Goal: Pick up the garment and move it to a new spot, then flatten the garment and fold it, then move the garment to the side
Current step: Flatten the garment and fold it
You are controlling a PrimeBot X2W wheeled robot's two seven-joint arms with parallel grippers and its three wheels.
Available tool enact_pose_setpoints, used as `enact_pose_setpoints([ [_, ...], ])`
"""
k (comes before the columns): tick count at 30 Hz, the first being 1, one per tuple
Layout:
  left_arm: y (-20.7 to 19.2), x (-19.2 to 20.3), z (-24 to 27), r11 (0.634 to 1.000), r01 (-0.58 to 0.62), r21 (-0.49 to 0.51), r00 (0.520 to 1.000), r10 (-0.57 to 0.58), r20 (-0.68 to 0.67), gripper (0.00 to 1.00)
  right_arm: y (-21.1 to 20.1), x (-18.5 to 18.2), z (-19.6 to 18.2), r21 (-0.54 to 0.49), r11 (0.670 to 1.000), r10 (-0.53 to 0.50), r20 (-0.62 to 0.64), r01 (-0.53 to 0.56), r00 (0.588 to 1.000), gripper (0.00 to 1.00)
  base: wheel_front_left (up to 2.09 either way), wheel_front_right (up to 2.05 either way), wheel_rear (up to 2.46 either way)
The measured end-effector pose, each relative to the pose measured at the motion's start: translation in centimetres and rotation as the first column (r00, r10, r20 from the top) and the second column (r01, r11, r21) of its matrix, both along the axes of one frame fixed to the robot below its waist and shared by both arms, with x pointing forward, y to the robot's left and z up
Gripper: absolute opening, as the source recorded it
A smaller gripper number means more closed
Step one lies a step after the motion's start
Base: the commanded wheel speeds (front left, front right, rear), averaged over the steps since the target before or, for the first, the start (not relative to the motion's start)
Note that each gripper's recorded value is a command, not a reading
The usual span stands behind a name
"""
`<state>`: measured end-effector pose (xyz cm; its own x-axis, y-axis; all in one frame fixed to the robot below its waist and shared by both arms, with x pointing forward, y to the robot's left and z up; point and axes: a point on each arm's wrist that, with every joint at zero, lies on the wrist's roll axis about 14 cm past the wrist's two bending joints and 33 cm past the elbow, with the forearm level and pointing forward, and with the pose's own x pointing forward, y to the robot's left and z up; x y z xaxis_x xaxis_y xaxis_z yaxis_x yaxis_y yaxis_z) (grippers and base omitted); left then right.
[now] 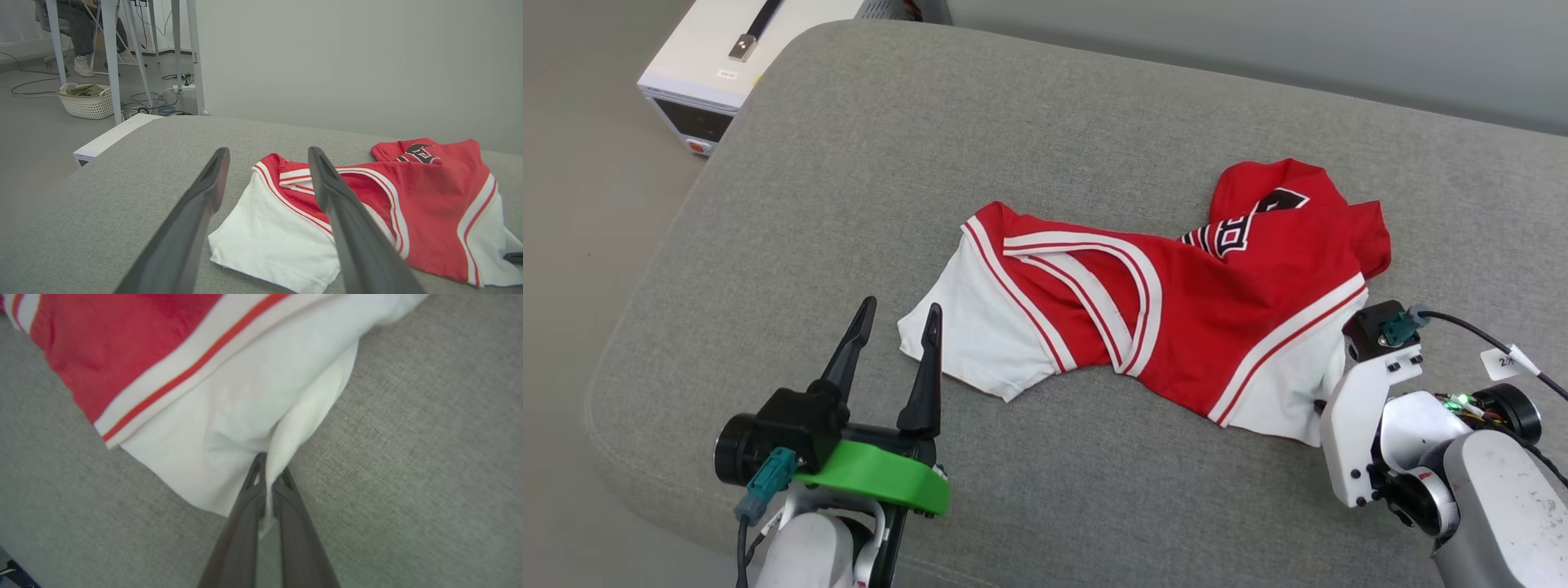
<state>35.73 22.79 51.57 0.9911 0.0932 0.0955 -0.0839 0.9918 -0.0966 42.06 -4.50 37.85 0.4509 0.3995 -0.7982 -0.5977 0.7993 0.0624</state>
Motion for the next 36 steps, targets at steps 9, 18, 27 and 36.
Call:
enact_pose_setpoints([
  [9, -1.1, 0.3, 1.1, 0.999, 0.036, -0.006, 0.999, -0.035, 0.04, 1.0, -4.3, -0.4, 1.9, -0.025, 0.998, -0.06, 0.09, 0.063, 0.994, 0.0, 0.0, 0.0, 0.0],
  [18, -2.8, 0.6, 1.7, 0.996, 0.089, -0.012, 0.994, -0.088, 0.066, 1.0, -14.1, -2.3, 4.5, -0.124, 0.969, -0.188, 0.179, 0.212, 0.966, 0.0, 0.0, 0.0, 0.0],
  [27, -5.3, 1.8, 1.7, 0.986, 0.165, -0.012, 0.984, -0.164, 0.071, 1.0, -22.4, -4.5, 5.5, -0.18, 0.908, -0.331, 0.244, 0.378, 0.912, 0.0, 0.0, 0.0, 0.0],
  [36, -5.8, 2.2, 0.6, 0.983, 0.181, -0.018, 0.983, -0.18, 0.036, 1.0, -25.2, -5.9, 3.4, -0.21, 0.878, -0.38, 0.245, 0.431, 0.892, 0.0, 0.0, 0.0, 0.0],
])
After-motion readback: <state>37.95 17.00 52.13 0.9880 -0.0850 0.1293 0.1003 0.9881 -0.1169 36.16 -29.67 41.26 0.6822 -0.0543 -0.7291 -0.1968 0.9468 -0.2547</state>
